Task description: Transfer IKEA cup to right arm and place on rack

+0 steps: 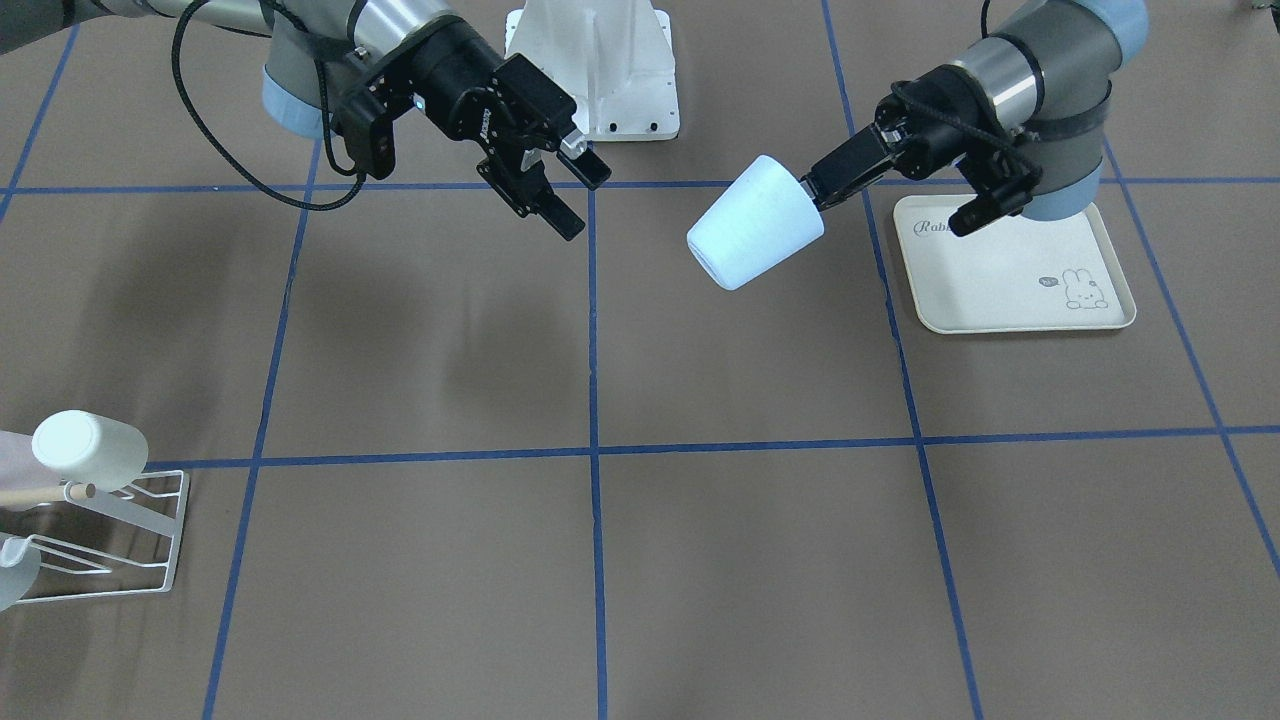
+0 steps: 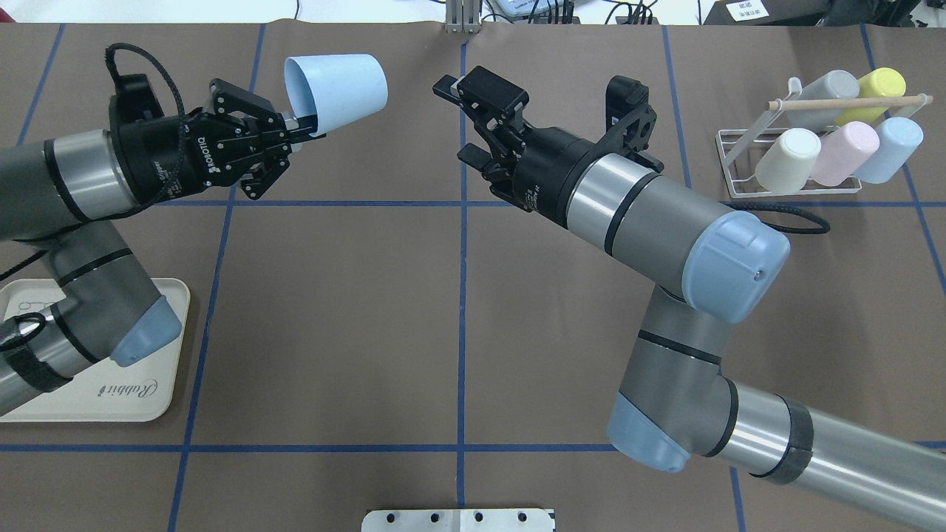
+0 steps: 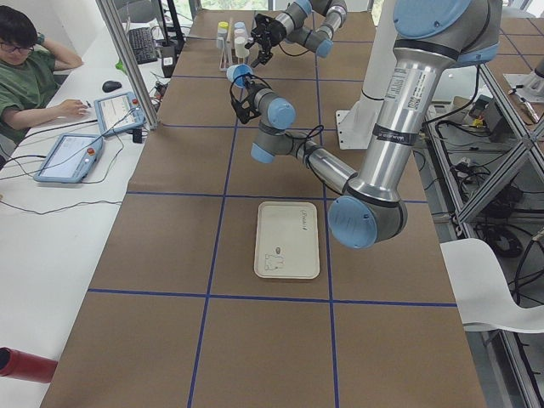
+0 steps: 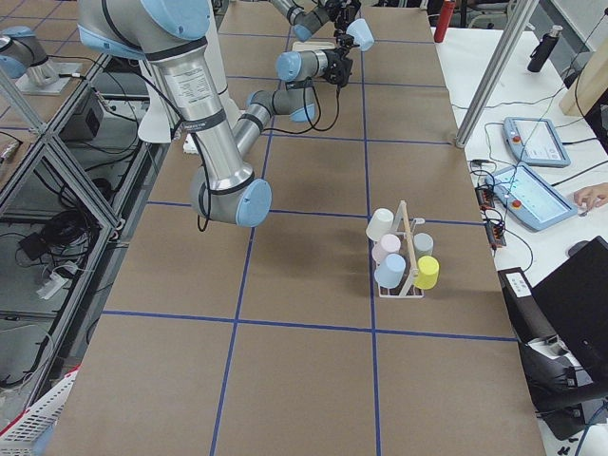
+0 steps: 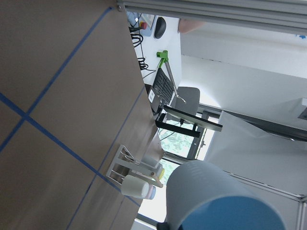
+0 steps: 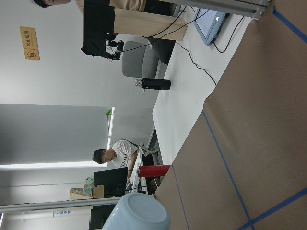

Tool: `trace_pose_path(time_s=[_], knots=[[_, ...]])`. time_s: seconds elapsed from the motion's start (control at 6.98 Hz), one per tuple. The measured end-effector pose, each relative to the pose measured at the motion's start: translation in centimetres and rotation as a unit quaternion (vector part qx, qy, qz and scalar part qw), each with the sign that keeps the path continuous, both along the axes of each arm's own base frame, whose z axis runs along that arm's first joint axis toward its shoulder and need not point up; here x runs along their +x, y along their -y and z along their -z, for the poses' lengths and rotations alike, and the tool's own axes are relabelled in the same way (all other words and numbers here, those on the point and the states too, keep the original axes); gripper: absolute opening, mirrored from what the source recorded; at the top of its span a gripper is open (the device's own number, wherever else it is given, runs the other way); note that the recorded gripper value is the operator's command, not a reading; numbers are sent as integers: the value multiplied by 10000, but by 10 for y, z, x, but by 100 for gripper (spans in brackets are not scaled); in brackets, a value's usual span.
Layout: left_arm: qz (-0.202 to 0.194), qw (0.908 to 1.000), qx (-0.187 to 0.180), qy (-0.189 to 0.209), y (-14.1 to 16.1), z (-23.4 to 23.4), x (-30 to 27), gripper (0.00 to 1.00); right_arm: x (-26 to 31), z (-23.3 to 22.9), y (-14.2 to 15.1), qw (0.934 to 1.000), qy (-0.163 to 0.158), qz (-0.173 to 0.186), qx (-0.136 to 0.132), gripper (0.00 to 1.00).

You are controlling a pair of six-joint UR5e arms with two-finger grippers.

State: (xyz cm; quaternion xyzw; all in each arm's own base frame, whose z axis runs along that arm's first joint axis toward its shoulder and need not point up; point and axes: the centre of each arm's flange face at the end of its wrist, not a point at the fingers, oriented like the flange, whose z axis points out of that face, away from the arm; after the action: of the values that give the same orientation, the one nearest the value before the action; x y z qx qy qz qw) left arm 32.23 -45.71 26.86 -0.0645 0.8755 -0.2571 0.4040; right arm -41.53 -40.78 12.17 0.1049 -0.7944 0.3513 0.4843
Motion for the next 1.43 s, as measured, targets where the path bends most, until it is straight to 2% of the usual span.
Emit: trace_pose_path(time_s=[0.29,0.57,0.86,1.43], knots=[[-21,9984,204,-531,-2,-7,28,0,1,6,-1,9999,136,85,-39,99],[-52,9942,193,-1055,-26,-4,59,0,0,6,-1,9998,151,102,-58,99],[-84,9924,182,-1212,-34,4,73,0,-2,4,1,9998,124,117,-72,99],[-95,9924,154,-1218,-33,8,86,0,-5,2,1,9998,95,141,-81,99]])
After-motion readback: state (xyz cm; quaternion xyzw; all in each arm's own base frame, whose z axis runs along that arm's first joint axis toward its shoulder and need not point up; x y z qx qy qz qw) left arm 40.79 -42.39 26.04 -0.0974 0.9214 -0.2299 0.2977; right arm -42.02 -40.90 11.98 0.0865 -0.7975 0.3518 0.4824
